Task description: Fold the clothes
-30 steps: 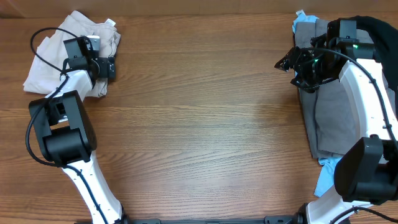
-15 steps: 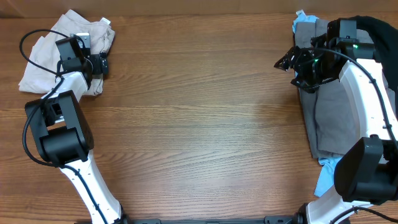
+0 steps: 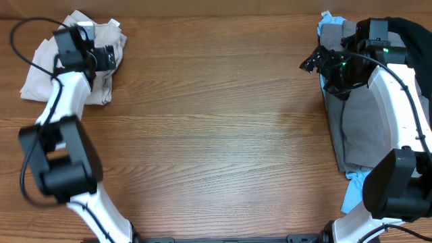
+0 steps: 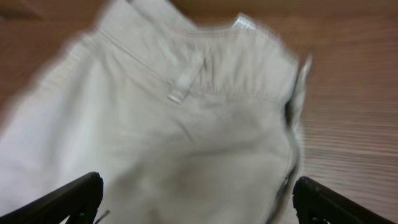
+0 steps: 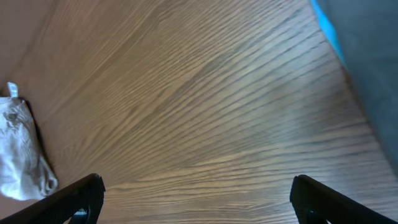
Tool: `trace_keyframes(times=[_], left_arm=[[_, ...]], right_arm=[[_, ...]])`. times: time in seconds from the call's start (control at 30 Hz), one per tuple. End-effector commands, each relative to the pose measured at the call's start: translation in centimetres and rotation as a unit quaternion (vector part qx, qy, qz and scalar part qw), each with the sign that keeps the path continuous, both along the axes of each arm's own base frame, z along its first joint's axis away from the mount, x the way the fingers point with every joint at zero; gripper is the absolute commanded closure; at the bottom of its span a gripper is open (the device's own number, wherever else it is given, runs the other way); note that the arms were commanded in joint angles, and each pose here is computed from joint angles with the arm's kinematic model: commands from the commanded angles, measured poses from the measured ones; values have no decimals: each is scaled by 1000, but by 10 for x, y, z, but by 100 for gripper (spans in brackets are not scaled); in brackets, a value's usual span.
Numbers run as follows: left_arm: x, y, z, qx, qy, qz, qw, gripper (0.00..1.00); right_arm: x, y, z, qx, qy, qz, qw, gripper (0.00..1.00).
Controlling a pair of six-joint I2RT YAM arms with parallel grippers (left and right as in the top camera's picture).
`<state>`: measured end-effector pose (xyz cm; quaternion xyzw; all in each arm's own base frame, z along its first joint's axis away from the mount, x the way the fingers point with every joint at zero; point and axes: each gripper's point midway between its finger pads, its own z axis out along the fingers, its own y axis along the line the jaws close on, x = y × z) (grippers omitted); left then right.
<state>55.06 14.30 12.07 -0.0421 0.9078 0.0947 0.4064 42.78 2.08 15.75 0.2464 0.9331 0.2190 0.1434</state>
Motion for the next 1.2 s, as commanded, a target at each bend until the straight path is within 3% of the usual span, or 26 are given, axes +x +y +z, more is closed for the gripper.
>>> trace_keyframes(times=[0.0,0.23,0.4,0.6,0.97,1.17], left_arm=[[-13,-13,97,6,-69,-8,998,0],[-77,-56,186,-55,-104,-28,993,0],[-99,-60,214,-52,-123,-28,991,0],[-99,-60,209,-54,-114,-28,992,0],[-114,-63,182,-69,-53,-23,996,0],[-119,-65,174,-73,-35,-21,997,0]], right_arm=[[8,-9,20,-28,-19,-8,999,0],[-4,-38,99,-123,-39,-22,991,0],[-27,-39,174,-141,-86,-23,986,0],[-57,-26,249,-121,-175,-18,977,0],[-145,52,339,43,-310,101,944,0],[-160,47,348,5,-339,105,935,0]])
